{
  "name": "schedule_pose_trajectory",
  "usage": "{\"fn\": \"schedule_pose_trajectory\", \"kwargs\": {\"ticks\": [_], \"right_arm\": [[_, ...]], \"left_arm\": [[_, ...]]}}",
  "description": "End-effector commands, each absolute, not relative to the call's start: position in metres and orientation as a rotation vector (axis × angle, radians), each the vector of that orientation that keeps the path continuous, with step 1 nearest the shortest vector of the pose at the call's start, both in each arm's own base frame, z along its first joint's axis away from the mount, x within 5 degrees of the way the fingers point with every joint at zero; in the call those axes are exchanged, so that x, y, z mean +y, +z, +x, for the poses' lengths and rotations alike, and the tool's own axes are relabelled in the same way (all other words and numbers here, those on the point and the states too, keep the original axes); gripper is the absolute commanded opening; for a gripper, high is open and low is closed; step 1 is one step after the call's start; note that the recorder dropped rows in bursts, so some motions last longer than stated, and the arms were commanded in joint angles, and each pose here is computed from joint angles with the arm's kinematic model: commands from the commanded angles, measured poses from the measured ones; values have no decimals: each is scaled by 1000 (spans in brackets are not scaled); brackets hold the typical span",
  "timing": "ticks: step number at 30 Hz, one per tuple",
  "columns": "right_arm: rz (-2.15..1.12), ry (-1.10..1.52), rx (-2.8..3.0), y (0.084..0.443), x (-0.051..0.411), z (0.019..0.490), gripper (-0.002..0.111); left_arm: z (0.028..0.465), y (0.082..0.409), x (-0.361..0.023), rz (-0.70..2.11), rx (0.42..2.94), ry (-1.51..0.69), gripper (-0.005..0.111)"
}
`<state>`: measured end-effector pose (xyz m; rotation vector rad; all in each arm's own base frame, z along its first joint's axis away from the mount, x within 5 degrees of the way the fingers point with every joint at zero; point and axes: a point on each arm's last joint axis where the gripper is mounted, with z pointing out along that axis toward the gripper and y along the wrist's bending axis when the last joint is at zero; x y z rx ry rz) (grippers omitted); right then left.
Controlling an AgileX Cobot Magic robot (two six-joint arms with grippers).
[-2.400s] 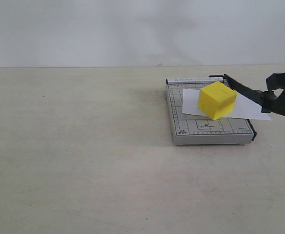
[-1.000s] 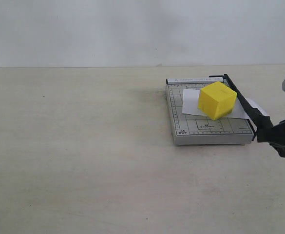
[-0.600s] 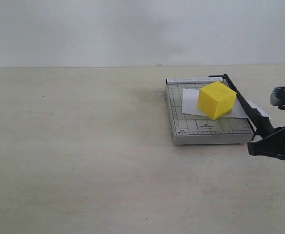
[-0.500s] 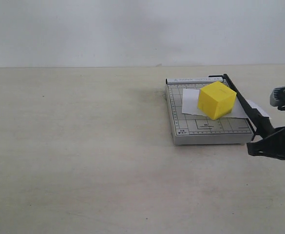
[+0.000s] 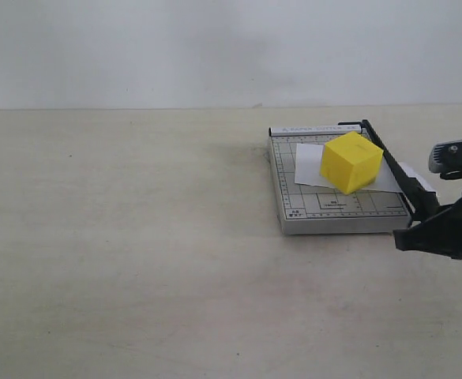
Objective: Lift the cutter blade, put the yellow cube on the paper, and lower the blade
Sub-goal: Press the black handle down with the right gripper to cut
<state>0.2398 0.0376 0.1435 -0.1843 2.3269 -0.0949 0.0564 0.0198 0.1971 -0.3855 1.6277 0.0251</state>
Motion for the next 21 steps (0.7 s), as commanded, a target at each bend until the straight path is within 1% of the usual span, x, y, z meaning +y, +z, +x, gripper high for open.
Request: {"fn": "schedule_pose_trajectory", "kwargs": {"ticks": [1,6,9,11,12,13,14,16,17,18,21], "right_arm": [[-241,-101,2387,129,40,243,0],[-235,-114,2368,130,39,244,0],[-235,-114,2368,130,39,244,0],[-204,-93,2373,131,40,245,1],[-210,-79,2385,132,41,246,6],[-215,-67,2398,131,42,246,15],[-216,-64,2402,131,43,246,28],[-222,-52,2420,130,43,245,51],[-222,-52,2420,130,43,245,58],[-222,-51,2421,130,43,245,60],[-226,-36,2424,133,44,243,59]], "left_arm": [[56,197,20,-394,1630,27,4],[57,198,19,-378,1618,12,4],[58,202,15,-309,1593,1,4],[58,200,12,-269,1622,-2,4],[58,199,10,-229,1640,4,4],[59,198,8,-188,1652,10,4],[59,198,6,-163,1659,3,4],[59,198,6,-149,1659,0,4],[59,198,5,-152,1659,-6,4],[59,198,5,-155,1658,-12,4],[59,198,4,-150,1659,-23,4]]}}
